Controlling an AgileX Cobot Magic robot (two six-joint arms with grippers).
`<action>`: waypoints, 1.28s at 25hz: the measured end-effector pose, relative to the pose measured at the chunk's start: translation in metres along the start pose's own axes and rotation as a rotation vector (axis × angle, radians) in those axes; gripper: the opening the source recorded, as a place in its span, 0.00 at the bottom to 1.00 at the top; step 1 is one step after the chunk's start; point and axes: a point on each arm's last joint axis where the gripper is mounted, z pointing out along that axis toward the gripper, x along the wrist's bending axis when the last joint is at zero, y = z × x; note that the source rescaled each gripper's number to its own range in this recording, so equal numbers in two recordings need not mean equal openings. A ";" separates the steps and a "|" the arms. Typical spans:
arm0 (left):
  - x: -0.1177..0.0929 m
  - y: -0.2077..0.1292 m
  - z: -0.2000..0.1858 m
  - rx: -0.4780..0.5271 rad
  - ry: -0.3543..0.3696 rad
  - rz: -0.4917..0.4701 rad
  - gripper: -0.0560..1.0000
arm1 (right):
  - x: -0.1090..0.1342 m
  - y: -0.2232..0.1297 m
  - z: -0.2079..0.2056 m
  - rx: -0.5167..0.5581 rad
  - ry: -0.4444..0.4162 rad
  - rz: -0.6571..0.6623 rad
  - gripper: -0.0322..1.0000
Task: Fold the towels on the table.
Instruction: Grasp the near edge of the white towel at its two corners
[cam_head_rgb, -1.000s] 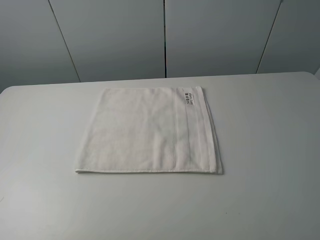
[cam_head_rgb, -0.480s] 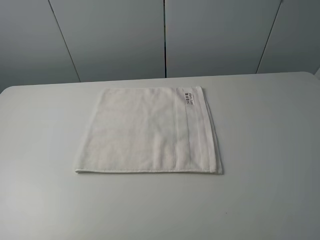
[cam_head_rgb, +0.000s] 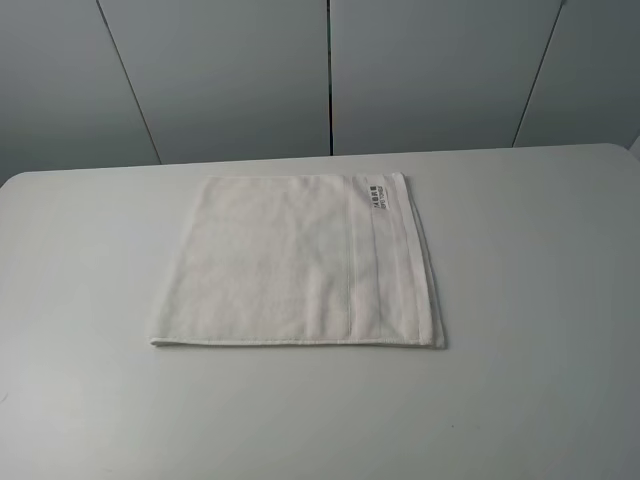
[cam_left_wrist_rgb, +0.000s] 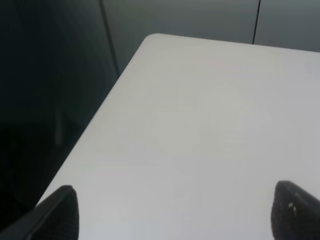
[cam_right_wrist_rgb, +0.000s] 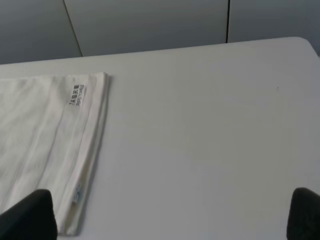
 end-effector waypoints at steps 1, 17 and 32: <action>0.001 0.001 -0.001 -0.010 0.007 0.001 0.99 | 0.000 0.002 -0.002 0.001 -0.002 -0.007 1.00; 0.003 0.073 0.039 0.180 -0.018 0.122 0.99 | 0.006 0.053 0.057 0.329 0.071 -0.174 1.00; -0.034 0.107 0.189 0.522 -0.545 0.310 0.99 | 0.038 0.124 0.171 0.509 0.362 -0.342 1.00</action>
